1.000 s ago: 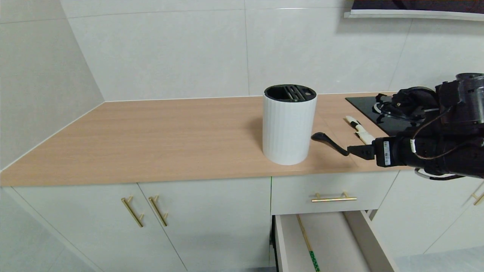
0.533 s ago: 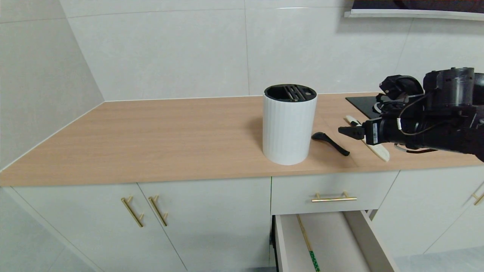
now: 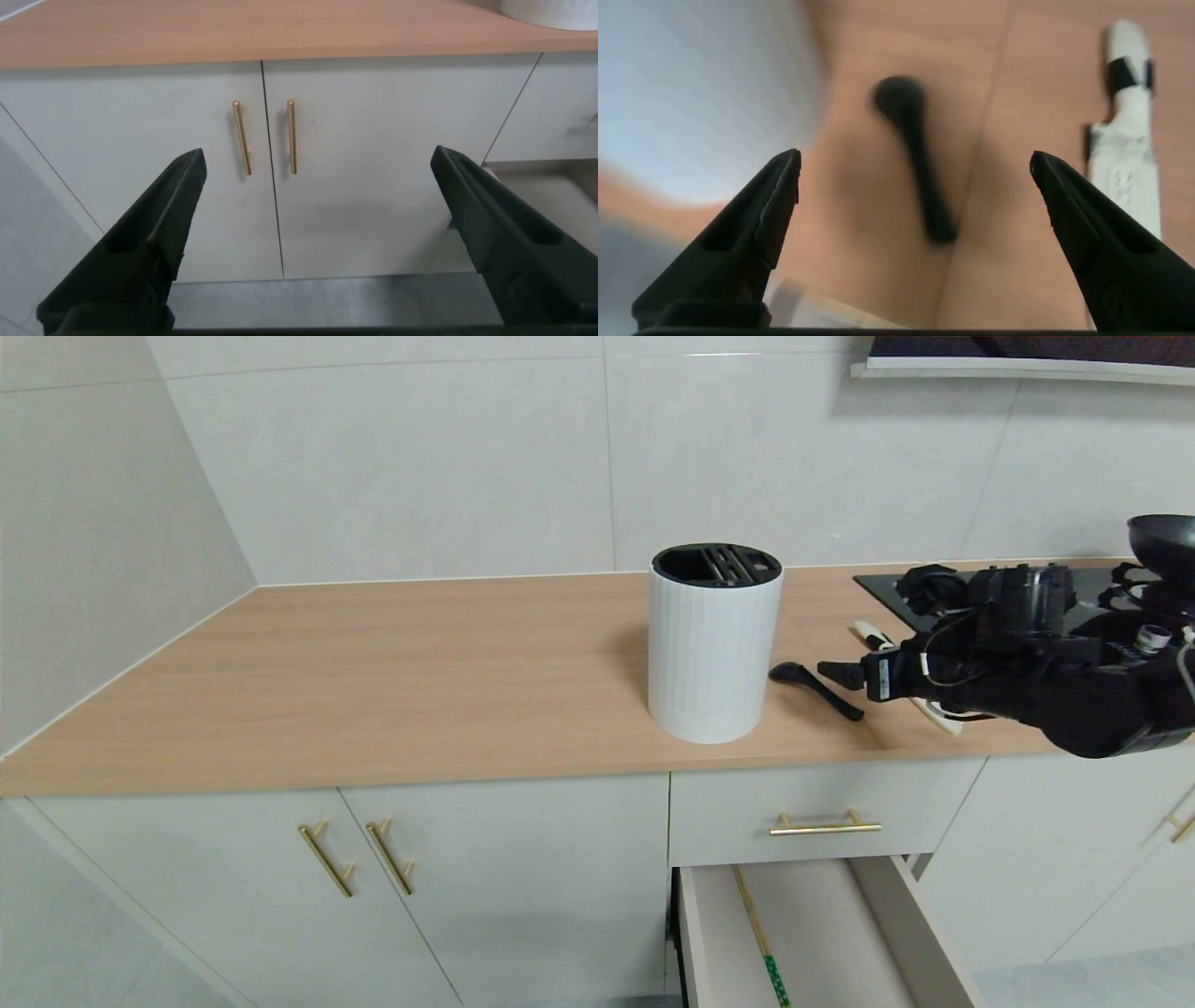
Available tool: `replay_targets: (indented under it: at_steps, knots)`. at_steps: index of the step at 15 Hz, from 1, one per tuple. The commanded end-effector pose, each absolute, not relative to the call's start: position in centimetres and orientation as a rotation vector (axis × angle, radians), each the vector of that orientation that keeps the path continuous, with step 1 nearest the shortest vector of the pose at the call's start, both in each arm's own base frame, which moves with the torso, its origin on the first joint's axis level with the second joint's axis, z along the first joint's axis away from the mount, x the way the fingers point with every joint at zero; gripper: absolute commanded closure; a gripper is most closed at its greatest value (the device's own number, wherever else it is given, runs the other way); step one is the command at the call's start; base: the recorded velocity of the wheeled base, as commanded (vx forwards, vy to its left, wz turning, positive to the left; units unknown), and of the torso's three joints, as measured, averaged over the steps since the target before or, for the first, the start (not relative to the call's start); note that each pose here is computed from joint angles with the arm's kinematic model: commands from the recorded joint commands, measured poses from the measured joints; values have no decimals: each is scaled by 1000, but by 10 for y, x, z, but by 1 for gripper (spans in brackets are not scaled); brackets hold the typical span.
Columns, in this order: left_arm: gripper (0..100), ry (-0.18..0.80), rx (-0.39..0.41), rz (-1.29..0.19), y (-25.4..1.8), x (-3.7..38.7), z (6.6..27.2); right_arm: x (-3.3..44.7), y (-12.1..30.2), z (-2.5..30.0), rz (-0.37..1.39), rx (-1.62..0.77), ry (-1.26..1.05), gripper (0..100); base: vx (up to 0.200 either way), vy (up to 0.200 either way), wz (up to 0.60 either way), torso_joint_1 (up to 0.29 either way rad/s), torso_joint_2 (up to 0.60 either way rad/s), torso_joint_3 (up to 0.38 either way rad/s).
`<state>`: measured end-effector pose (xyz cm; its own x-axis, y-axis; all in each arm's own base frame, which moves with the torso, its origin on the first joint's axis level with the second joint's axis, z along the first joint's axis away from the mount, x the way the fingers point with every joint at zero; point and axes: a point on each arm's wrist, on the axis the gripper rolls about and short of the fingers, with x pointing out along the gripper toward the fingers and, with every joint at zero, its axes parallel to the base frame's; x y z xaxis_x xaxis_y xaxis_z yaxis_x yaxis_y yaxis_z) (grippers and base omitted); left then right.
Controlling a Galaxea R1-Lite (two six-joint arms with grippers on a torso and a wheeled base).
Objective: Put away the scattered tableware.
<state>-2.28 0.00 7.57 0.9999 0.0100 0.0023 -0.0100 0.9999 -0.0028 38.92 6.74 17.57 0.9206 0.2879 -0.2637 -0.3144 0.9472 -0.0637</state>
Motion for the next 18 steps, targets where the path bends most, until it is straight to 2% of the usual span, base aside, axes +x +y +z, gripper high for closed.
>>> replay_targets:
  at_steps: [1, 6, 14, 15, 18]
  knots:
    - [0, 0, -3, 11, 0, -23, 76, 413, 72, 136, 298, -117, 310, 0, 0, 0, 0, 0, 0, 0]
    - [0, -2, -3, 11, 0, -23, 76, 417, 76, 124, 306, -119, 335, 0, 0, 0, 0, 0, 0, 0]
    - [0, 0, -3, 11, 0, -23, 76, 419, 75, 125, 303, -116, 332, 0, 0, 0, 0, 0, 0, 0]
    - [0, 0, -3, 11, 0, -23, 76, 419, 75, 124, 302, -115, 334, 100, 0, 0, 0, 0, 0, 0]
    - [0, -2, -3, 11, 0, -23, 76, 420, 75, 124, 304, -113, 335, 100, 0, 0, 0, 0, 0, 0]
